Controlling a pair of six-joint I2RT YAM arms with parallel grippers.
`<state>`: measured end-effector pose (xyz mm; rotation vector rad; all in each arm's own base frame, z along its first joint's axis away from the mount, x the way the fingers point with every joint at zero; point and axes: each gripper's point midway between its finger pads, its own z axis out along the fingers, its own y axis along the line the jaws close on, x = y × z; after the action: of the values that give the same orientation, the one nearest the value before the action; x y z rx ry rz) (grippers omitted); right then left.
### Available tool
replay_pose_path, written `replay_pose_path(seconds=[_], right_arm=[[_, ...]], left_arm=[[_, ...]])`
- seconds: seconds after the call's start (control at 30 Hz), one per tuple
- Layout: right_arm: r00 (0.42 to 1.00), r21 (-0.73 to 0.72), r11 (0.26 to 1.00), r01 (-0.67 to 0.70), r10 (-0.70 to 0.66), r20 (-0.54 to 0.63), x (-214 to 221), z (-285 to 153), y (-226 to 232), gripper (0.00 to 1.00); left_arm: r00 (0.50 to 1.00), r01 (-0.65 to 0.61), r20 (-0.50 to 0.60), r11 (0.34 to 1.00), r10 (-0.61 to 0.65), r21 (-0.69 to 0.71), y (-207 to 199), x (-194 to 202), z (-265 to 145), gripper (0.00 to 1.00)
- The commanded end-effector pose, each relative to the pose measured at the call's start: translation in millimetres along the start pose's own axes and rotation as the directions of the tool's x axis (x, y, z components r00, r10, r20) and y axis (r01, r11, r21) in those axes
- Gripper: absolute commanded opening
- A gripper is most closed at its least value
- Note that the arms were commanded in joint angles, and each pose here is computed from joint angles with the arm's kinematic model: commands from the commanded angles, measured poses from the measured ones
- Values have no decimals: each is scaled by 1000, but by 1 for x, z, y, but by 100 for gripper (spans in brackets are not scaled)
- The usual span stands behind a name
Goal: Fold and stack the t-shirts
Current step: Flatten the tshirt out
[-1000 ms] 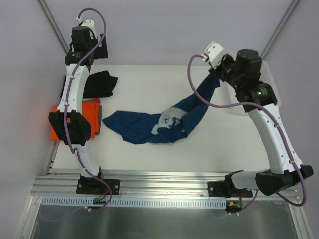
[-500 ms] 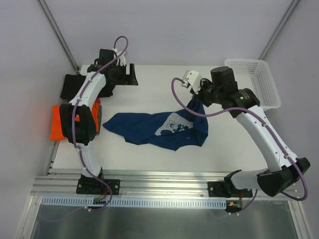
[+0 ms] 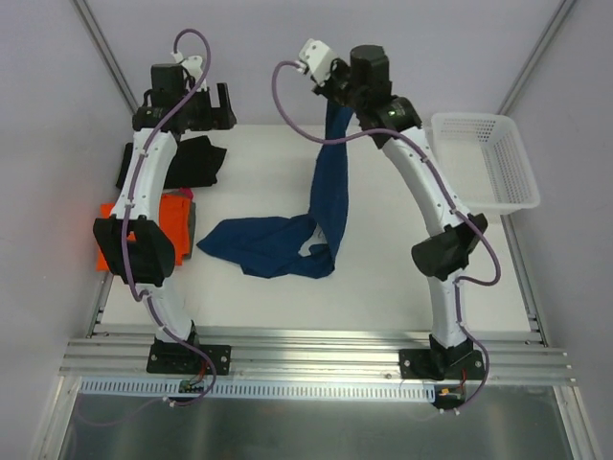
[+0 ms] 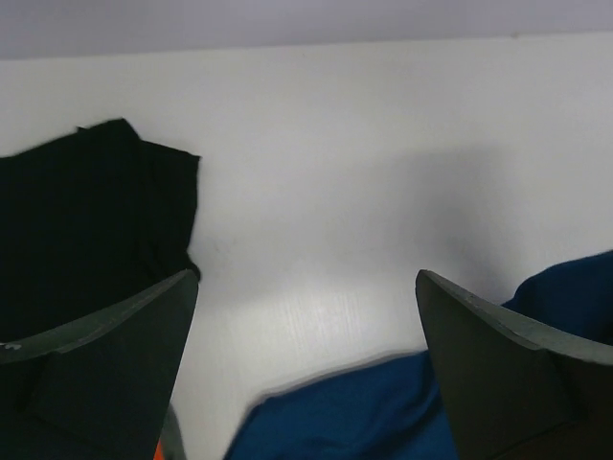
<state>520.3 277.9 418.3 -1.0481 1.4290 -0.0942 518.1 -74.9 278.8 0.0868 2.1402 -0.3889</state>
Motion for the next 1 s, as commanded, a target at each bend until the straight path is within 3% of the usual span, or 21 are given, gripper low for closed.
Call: replay_pose_path(seconds=[0.0, 0.03, 0.1, 0.13, 0.2, 0.3, 0.33, 0.37, 0.43, 0.5, 0.57, 0.8, 0.97], right_arm=[[943, 71, 993, 91, -109, 314, -127, -41, 19, 0], [900, 27, 994, 105, -106, 423, -165, -61, 43, 0], [865, 18, 997, 81, -79, 495, -200, -91, 52, 0], [831, 13, 999, 40, -41, 554, -227, -128, 45, 0], [794, -59, 992, -111, 124, 595, -242, -182, 26, 0], [753, -74, 962, -264, 254, 607, -242, -232, -9, 0], [740, -39, 959, -280, 242, 628, -241, -266, -26, 0], [774, 23, 979, -201, 144, 617, -233, -275, -29, 0], [836, 104, 991, -83, 12, 548, -205, -281, -26, 0], [924, 96, 994, 59, -90, 372, -138, -260, -5, 0], [972, 21, 993, 114, -116, 207, -68, -239, 25, 0], [983, -273, 959, 77, -118, -138, 79, -195, 119, 0], [974, -396, 918, 39, -124, -190, 107, -191, 154, 0]], left_arm=[[972, -93, 199, 984, 123, -155, 9, -65, -69, 99], [967, -88, 220, 980, 128, -180, 12, -70, -80, 99], [967, -65, 221, 964, 124, -258, 29, -69, -86, 99], [968, -59, 221, 961, 122, -271, 32, -67, -88, 99], [970, -55, 214, 959, 118, -280, 37, -65, -86, 99], [972, -55, 203, 959, 115, -279, 40, -63, -78, 99], [973, -55, 199, 960, 113, -276, 40, -63, -74, 99], [974, -53, 198, 960, 110, -274, 41, -63, -72, 99], [974, -50, 199, 961, 107, -270, 41, -65, -68, 99], [974, -51, 200, 964, 106, -260, 40, -66, -65, 99], [974, -51, 203, 967, 104, -249, 38, -69, -61, 99], [980, -68, 173, 977, 104, -203, 21, -55, -52, 99], [982, -78, 156, 978, 110, -194, 14, -47, -49, 99]])
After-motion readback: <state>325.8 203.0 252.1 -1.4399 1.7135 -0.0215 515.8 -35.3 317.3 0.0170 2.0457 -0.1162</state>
